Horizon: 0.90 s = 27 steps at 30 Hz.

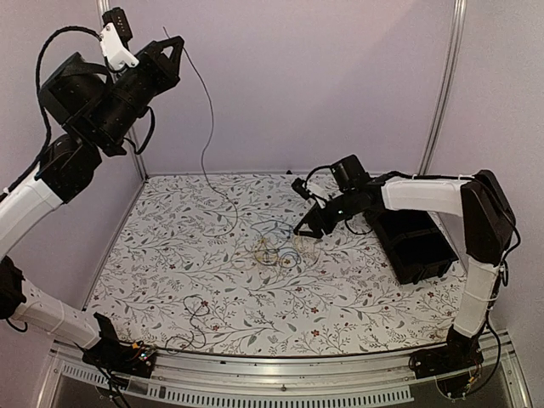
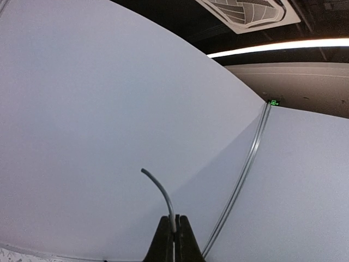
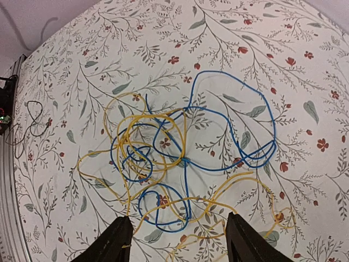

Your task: Untangle the cables

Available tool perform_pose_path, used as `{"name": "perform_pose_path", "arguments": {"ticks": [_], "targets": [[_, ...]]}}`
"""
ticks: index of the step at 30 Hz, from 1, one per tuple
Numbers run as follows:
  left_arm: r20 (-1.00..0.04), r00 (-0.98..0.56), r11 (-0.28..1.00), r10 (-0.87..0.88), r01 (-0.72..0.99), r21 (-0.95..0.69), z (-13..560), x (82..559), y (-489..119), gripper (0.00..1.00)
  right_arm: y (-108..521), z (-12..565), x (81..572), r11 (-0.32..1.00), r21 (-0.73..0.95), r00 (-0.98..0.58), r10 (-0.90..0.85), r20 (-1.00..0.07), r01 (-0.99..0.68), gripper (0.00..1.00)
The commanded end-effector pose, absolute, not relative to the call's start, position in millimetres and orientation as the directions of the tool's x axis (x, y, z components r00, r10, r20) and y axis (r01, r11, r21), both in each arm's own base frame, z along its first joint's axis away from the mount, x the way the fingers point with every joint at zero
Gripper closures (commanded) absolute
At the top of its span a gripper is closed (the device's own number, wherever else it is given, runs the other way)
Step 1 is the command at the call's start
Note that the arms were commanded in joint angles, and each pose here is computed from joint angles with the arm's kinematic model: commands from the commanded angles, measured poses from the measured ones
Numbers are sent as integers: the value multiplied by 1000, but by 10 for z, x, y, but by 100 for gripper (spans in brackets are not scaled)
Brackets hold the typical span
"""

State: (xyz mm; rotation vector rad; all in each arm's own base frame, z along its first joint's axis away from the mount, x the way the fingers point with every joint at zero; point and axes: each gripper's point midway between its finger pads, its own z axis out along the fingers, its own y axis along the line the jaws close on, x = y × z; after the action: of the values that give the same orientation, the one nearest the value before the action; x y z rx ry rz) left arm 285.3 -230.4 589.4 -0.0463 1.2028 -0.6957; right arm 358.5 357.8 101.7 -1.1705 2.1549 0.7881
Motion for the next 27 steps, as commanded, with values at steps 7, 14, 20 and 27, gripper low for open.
{"name": "perform_pose_path", "arguments": {"ticks": [7,14,20,27], "targets": [[-864,25,747,-503,516,-420,5302,3061,-2805,100,3696,2829,3444,266,86,-199,-435,-878,-960,31],[-863,-62,708,-502,544,-451,5072,3143,-3061,100,3890,3307,3456,194,122,-184,-340,-922,-973,19],[-854,-95,693,-511,542,-475,4981,3163,-3111,100,4056,3284,3422,167,152,-200,-331,-922,-974,15],[-839,-5,733,-544,485,-478,5234,3047,-2708,100,3203,1171,3735,339,-341,-111,-833,-542,-877,18]]}}
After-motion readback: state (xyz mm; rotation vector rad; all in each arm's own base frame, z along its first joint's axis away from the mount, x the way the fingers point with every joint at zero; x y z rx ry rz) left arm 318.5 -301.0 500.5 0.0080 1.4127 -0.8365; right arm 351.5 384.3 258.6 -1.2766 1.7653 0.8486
